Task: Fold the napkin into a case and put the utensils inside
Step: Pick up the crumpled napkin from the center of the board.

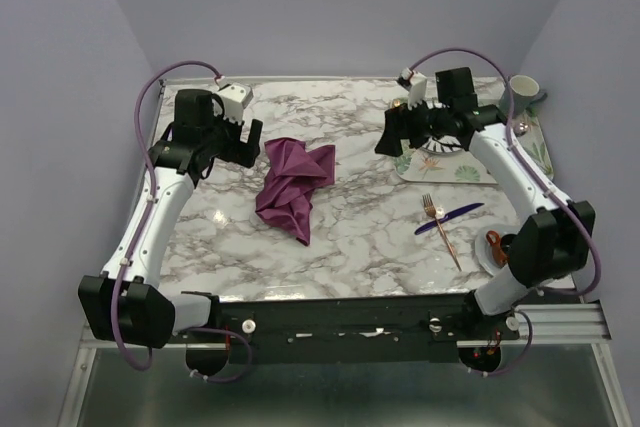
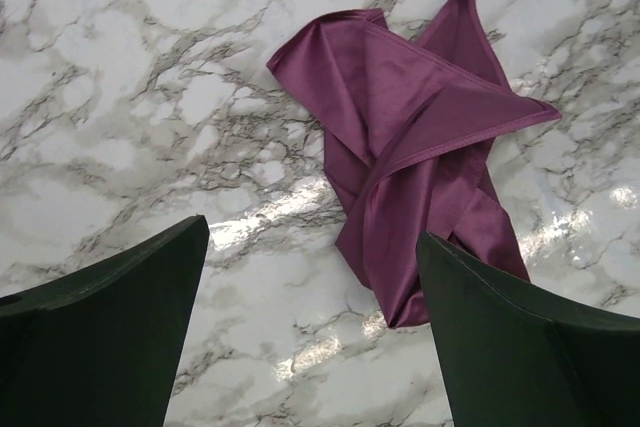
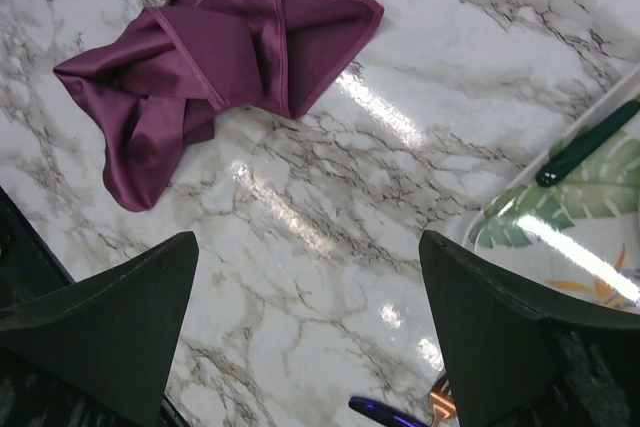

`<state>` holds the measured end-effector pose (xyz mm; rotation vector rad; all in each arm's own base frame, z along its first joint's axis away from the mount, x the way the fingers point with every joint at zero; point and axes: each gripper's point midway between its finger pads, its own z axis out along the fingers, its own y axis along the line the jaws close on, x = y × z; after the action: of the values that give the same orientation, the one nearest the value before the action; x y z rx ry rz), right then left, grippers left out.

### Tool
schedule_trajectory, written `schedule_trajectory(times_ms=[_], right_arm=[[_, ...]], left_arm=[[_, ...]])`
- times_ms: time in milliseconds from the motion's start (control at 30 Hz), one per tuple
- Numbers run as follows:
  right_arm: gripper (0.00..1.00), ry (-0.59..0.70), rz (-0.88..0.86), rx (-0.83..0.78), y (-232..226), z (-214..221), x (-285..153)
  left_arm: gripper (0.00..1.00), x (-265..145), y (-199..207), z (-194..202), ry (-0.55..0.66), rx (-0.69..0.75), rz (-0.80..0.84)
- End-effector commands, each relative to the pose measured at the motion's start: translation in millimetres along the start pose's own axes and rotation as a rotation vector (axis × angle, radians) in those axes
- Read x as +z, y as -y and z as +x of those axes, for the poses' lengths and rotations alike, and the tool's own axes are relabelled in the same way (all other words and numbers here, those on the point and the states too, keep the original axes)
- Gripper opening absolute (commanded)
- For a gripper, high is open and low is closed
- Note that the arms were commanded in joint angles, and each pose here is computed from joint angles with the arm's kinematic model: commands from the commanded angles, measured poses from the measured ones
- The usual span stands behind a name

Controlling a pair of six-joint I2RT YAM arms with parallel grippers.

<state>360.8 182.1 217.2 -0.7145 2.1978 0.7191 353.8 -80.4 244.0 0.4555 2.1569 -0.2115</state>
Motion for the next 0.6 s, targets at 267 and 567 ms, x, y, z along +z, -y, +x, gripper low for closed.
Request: schedule_trajectory(times_ms=[267,567], right_arm=[[0.89,-0.001,-0.073,0.074,-2,-72,123],[0.84,-0.051,-0.123,0.050,16,-59,197]], left_arm=[[0.99,24,22,-1,0.074,0.097,0.152],[0.99,35,21,12,0.034,0.103,0.162]])
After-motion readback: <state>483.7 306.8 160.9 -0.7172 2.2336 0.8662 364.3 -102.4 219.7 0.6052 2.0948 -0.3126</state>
